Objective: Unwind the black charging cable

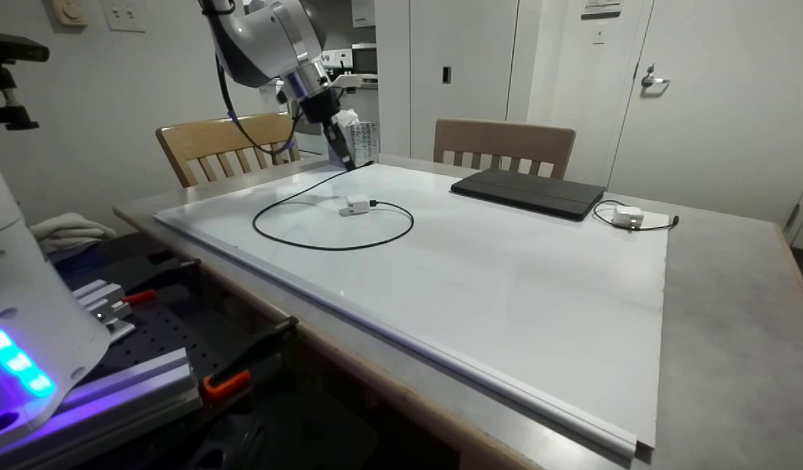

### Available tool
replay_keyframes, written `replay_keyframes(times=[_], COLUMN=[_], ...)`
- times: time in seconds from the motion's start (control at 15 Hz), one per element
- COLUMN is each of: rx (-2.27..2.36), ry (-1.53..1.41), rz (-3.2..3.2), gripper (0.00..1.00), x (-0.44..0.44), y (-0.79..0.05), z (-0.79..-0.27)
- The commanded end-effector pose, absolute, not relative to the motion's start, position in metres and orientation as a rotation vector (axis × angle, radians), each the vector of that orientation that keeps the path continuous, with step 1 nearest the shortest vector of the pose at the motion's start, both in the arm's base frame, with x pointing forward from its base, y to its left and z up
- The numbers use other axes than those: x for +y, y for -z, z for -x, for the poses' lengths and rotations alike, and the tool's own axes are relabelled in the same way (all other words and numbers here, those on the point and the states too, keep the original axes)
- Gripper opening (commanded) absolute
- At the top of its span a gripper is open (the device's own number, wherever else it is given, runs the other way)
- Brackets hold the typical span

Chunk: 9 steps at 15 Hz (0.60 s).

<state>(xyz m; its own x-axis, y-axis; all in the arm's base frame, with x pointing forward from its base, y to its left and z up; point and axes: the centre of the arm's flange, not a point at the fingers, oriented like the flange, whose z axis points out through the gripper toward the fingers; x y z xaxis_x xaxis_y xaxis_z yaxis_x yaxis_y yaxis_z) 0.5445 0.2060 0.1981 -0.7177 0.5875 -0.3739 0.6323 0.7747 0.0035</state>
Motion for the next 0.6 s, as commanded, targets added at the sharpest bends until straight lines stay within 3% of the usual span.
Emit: replay_keyframes(times=[0.0,0.27,0.53], rx=[2.771,2.837,2.813], ry=[0.105,0.045,0.083], rz=[-0.735,-0.420,-0.537], gripper=[0.01,0.01,0.03], x=[0.224,0.244,0.244], y=[-0.195,-0.194,-0.192], z=[-0.550,-0.551,-0.539])
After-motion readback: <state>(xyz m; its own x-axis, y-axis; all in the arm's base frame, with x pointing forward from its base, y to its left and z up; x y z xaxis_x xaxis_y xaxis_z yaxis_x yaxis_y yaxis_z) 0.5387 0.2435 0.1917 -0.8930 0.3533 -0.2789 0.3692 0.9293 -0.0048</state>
